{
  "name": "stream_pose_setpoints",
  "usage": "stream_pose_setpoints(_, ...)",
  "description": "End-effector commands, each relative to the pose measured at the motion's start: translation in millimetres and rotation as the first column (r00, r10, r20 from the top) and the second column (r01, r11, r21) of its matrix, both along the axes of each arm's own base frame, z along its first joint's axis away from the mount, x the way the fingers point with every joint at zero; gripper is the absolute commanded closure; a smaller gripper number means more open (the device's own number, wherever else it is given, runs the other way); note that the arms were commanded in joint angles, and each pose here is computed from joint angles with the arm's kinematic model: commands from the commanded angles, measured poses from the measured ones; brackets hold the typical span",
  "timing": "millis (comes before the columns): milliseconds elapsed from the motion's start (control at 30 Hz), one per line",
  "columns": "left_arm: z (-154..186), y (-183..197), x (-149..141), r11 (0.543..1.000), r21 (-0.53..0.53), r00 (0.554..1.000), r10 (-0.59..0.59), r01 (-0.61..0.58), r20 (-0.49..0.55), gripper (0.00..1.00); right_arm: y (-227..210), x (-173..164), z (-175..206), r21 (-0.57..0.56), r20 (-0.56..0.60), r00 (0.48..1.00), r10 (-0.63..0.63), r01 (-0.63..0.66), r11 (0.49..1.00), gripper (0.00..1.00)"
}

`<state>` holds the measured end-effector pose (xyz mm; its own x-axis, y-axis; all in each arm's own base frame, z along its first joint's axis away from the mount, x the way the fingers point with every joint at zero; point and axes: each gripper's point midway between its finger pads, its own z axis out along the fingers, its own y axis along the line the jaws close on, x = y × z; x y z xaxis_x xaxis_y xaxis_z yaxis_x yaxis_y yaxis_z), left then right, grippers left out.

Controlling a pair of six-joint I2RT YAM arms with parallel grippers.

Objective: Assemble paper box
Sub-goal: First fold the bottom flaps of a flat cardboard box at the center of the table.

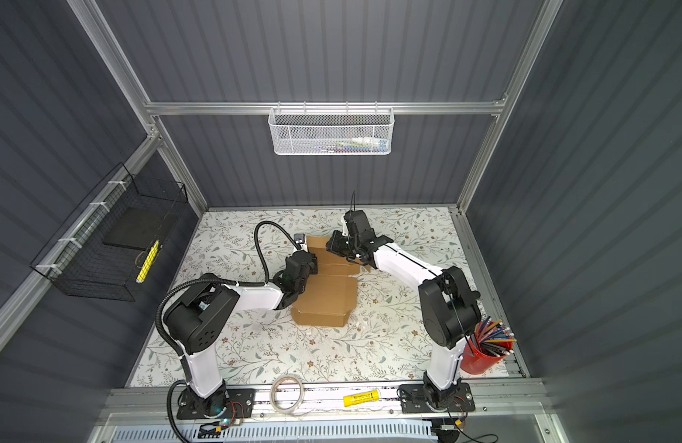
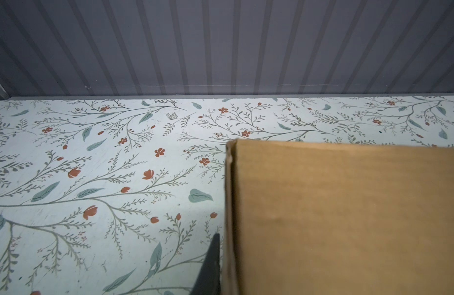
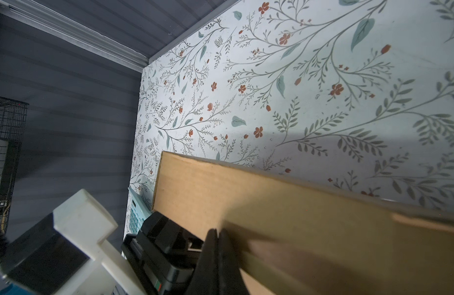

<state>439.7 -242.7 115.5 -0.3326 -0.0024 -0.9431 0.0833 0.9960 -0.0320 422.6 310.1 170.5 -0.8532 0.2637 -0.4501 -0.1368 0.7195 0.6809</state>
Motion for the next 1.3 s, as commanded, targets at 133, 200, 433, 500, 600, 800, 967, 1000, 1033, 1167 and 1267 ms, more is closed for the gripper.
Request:
stream_pose_setpoints(133,0.7,0.6,6.6,1.0,0.014,1.0,0.011,-0.012,0.01,0.95,-3.6,-1.7,-22.7,-0.04,-0.06,0.998,-0.009,0.007,0.999,1.0)
stream_pose_setpoints(200,-0.2,0.1,6.4,1.0,0.015,1.0,0.009,-0.009,0.007,0.97,-3.5,-1.6,-23.3,-0.041,-0.061,0.998,-0.009,0.007,0.999,1.0)
stream_pose_setpoints(433,-0.3,-1.0,6.1,1.0,0.015,1.0,0.001,-0.001,0.004,1.0,-3.5,-1.4,-21.3,-0.039,-0.056,0.998,-0.009,0.007,0.999,0.98)
stream_pose_setpoints(500,0.1,-0.9,5.2,1.0,0.016,1.0,-0.002,0.002,0.002,1.0,-3.2,-1.5,-20.9,-0.037,-0.055,0.998,-0.009,0.007,0.999,0.95)
stream_pose_setpoints(600,0.3,0.2,3.2,1.0,0.017,1.0,-0.004,0.004,-0.004,1.0,-1.6,-0.4,-15.7,-0.025,-0.046,0.999,-0.006,0.005,1.0,0.88)
stream_pose_setpoints(800,-0.9,4.2,-0.7,1.0,0.016,1.0,0.004,-0.004,-0.014,1.0,-5.2,0.5,0.6,-0.037,-0.015,1.0,-0.008,0.007,0.999,0.74)
stream_pose_setpoints(967,-4.4,9.7,-7.6,1.0,0.005,1.0,0.011,-0.011,-0.028,1.0,-8.6,0.2,17.5,-0.042,0.018,1.0,-0.011,0.011,0.999,0.61)
stream_pose_setpoints(1000,-4.7,10.7,-9.2,1.0,0.001,0.999,0.012,-0.012,-0.031,1.0,-9.7,0.3,21.7,-0.043,0.025,1.0,-0.011,0.012,0.999,0.57)
stream_pose_setpoints(1033,-5.7,11.5,-10.2,1.0,-0.001,0.999,0.013,-0.013,-0.034,1.0,-10.0,-0.1,24.8,-0.045,0.032,0.999,-0.009,0.011,0.999,0.54)
stream_pose_setpoints(1167,-4.7,14.0,-13.3,1.0,-0.006,0.999,0.016,-0.016,-0.036,1.0,-16.2,-2.6,40.2,-0.055,0.068,0.998,-0.014,0.017,0.998,0.43)
stream_pose_setpoints(1267,-2.7,15.4,-14.9,1.0,-0.01,0.999,0.017,-0.017,-0.035,1.0,-22.0,-4.3,49.9,-0.069,0.094,0.995,-0.016,0.023,0.997,0.39)
